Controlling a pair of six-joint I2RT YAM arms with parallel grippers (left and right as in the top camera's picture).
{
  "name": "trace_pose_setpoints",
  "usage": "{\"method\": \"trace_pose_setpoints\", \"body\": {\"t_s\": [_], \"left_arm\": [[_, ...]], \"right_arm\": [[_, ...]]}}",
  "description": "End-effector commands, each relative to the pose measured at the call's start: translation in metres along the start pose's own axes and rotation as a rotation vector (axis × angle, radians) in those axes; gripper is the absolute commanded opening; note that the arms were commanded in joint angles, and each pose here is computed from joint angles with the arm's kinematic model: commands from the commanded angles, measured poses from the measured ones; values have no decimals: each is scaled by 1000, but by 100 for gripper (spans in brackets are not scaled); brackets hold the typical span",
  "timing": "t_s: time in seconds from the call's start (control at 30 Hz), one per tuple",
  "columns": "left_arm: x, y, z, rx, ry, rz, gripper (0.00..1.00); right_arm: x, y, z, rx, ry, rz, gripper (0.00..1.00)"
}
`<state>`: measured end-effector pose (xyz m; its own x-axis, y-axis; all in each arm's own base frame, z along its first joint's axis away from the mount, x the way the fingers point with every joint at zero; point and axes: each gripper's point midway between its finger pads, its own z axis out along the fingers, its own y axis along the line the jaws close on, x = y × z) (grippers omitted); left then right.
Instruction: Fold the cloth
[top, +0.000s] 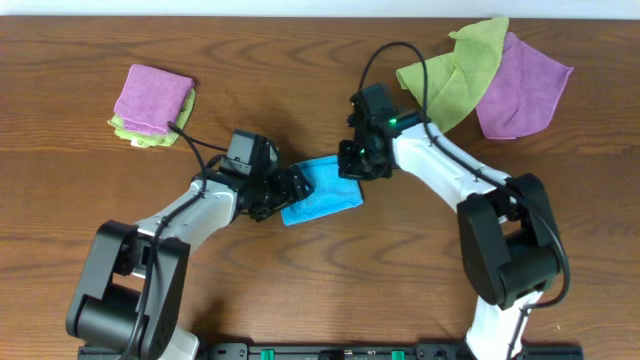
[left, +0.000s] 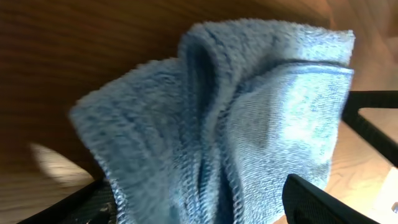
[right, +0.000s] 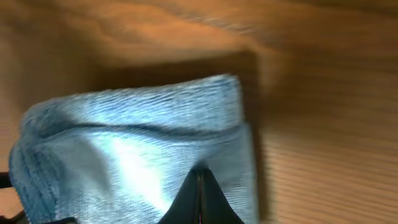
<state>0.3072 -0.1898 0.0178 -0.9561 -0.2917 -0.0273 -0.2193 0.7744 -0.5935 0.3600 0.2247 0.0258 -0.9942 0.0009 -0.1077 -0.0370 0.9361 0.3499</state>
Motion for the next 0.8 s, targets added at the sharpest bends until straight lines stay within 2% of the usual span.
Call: {"method": "trace_pose_setpoints", "body": {"t_s": [0.0,0.1,0.13,0.17,0.23,0.27,0.33,0.37,0.53,0.67,0.77], "left_arm": [[9,18,15,-59,39,-57,84],[13,23,20,-72,59,-90,79],[14,25,22,-75,66,-101,72],[15,27,24,-77,74,-109,63],[17,28,28,-76,87,-126,39],[17,28,28,-72,88,-125,32],[15,25,29,-59,81,-118,9],[14,23,29,-49,77,-113,6],[-1,9,26,38,46,-94,6],[-25,5,8,105,-7,-110,6],[-55,-7,-22,187,-94,-105,6]], "right_arm": [[3,9,2,-23,8,-5,2],[4,10,2,-30,13,-4,1],[4,11,2,-37,15,-5,2],[5,12,2,-42,18,-5,1],[5,12,2,-42,18,-5,2],[5,12,2,-42,19,-5,1],[5,11,2,-40,22,-4,1],[6,10,1,-38,24,-1,1],[3,-2,-11,-24,29,-27,1],[-13,-24,-47,15,-30,-5,1],[-24,-38,-80,15,-97,3,2]]}}
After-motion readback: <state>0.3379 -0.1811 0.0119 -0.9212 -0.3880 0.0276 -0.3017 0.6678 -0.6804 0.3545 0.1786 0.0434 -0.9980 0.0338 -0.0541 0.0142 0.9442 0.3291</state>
